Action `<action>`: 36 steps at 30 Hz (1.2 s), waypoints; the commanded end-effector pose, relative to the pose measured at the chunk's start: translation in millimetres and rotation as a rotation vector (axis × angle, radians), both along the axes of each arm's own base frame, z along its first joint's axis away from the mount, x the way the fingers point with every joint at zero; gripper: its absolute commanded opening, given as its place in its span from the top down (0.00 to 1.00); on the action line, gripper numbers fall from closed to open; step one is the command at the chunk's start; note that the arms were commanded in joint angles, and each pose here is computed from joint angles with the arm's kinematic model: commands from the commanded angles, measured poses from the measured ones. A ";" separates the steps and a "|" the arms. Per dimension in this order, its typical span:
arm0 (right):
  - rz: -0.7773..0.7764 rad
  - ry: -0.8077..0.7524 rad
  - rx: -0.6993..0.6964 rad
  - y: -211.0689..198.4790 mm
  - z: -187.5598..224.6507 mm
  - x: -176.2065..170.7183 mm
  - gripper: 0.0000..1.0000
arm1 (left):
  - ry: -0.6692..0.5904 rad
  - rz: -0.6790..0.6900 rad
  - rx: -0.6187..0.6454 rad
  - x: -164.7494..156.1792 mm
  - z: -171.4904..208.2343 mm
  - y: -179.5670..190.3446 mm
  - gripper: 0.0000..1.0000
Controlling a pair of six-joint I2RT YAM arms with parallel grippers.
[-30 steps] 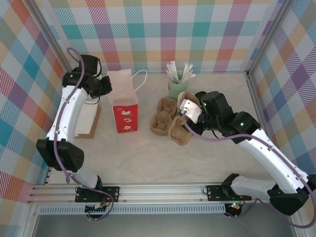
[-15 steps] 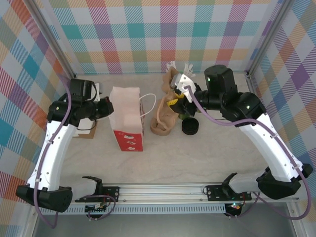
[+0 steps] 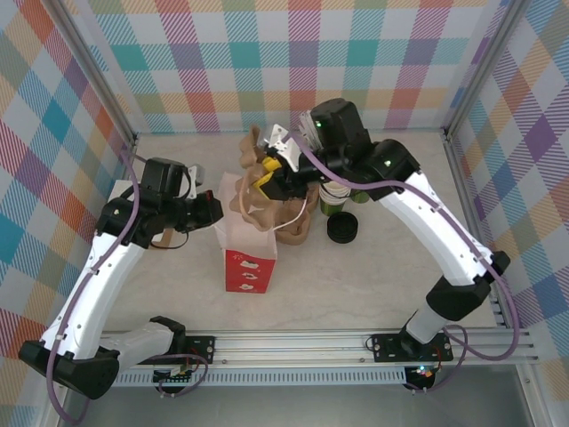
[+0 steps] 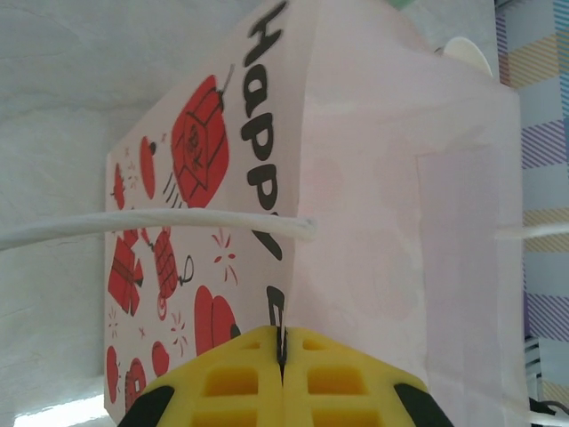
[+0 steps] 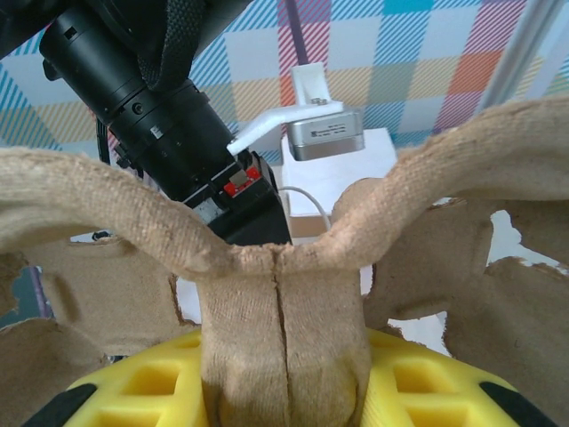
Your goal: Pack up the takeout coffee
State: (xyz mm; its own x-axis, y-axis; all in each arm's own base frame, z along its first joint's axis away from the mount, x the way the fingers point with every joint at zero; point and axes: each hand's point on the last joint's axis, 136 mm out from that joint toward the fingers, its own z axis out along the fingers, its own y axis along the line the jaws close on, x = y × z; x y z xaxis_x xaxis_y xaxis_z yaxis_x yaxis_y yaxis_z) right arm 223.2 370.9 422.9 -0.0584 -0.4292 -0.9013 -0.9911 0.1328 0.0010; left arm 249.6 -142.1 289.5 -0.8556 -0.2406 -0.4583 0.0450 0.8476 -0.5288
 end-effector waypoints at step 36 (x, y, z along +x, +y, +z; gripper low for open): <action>0.139 0.480 -0.208 47.6 -101.4 -20.0 0.69 | -0.006 0.082 0.015 -14.3 -28.3 13.3 0.83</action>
State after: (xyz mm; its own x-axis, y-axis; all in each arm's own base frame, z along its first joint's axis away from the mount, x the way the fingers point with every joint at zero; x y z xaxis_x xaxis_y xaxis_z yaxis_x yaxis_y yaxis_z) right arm 207.5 418.8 313.2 -0.3696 -0.6186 -0.6933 -0.8978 0.0456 0.4380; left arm 243.4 -134.9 266.2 -0.8267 -0.3157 -0.4658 -0.0125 0.8378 -0.5458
